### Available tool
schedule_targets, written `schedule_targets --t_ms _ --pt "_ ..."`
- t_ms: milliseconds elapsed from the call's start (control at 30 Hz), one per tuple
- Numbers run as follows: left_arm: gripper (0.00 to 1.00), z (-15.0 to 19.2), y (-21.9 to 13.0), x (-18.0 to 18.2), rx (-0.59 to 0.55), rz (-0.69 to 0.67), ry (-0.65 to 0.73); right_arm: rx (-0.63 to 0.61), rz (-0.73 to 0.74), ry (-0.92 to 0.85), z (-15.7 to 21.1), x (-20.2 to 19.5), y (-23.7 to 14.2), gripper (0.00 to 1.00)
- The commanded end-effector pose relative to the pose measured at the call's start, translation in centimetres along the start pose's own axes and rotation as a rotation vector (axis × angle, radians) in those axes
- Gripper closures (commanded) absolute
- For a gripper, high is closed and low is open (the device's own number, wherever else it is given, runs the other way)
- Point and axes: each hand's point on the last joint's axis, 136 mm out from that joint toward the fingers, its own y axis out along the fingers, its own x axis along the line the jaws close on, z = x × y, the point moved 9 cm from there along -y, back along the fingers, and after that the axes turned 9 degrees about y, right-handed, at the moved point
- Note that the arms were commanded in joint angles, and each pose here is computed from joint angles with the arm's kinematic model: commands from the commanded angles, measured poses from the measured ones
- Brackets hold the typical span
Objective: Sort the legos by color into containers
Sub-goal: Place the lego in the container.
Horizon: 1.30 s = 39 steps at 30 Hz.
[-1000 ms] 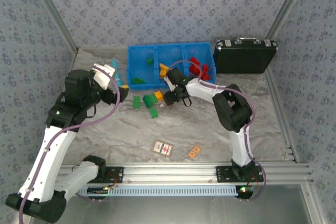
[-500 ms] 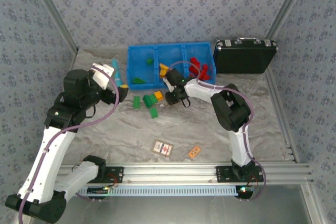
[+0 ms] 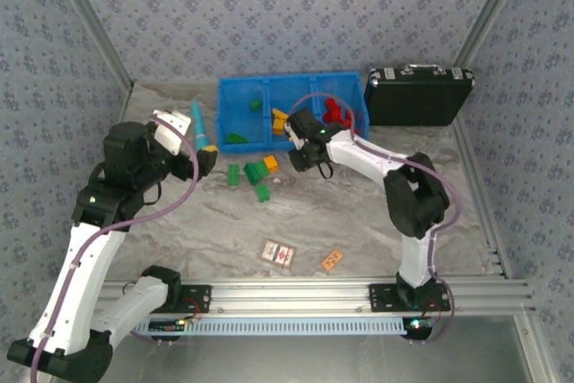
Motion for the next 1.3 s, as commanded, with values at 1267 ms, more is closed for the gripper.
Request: schedule_targets --t_ms 1267 --pt "0.00 -1.9 -0.3 1.3 0.039 -0.057 -0.042 -0.271 0.053 0.073 -13.5 -1.6 6.0 0.67"
